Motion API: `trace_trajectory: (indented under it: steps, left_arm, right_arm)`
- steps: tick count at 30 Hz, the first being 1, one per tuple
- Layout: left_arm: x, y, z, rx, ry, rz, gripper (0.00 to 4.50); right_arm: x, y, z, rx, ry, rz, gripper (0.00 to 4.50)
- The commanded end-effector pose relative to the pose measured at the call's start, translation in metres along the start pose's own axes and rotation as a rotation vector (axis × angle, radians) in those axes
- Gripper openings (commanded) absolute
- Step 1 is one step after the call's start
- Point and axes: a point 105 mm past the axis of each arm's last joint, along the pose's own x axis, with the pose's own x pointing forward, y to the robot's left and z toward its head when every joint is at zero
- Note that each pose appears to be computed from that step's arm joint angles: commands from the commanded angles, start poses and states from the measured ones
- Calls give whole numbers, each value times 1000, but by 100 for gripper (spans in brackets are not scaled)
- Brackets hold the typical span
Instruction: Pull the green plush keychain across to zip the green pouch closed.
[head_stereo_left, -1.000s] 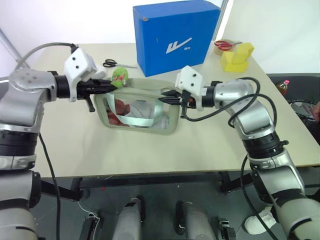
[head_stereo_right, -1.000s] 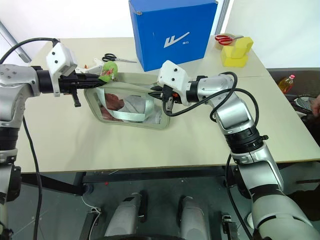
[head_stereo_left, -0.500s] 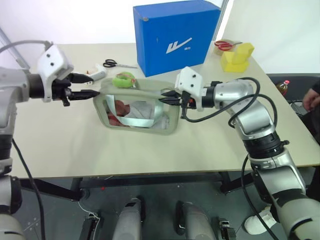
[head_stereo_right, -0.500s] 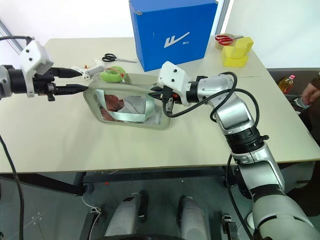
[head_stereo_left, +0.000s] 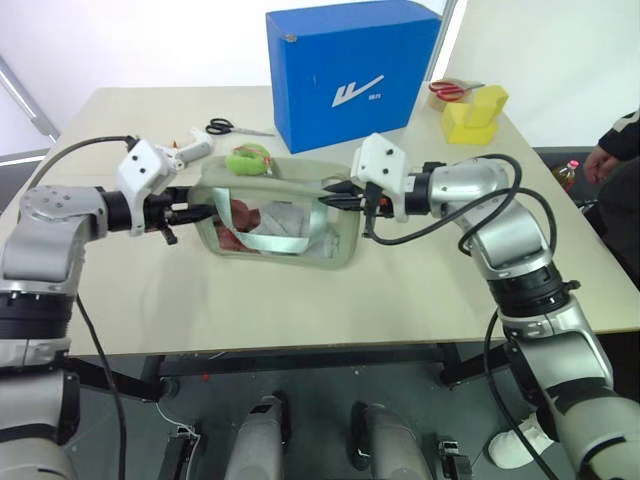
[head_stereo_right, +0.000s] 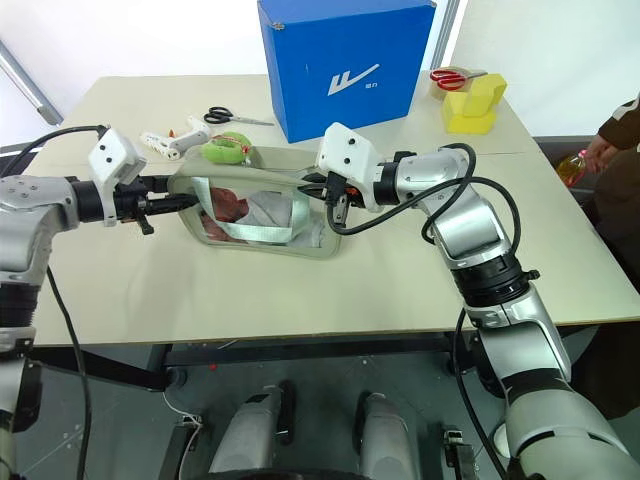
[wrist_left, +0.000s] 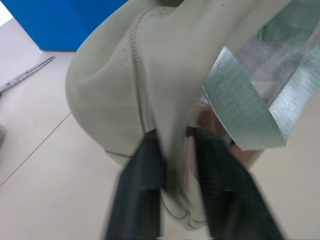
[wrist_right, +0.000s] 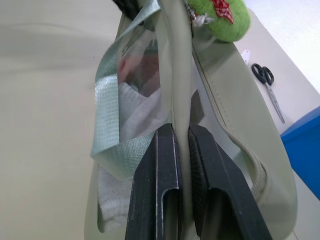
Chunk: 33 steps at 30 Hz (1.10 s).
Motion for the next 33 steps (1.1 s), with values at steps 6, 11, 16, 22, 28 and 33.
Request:
trace_trajectory:
  steps: [6,11,16,22,28,33]
  left_arm:
    - [-8,1,15,56,-16,2,1]
    - [-8,-3,11,65,1,-14,0]
    - [-9,-3,13,68,-3,-13,0]
    - [-10,-4,13,70,-4,-11,0]
    - [-6,-6,14,69,-12,-15,0]
    - [-7,-7,13,68,-9,-16,0]
  right_arm:
    - [-6,-7,11,-37,-22,-21,0]
    - [-15,-14,13,-36,-1,4,164]
    - [-24,-35,34,-79,-29,-16,359]
    - [4,-37,83,-10,-205,-19,359]
    - [45,-23,92,31,-251,24,359]
    - [59,-18,87,41,-217,65,359]
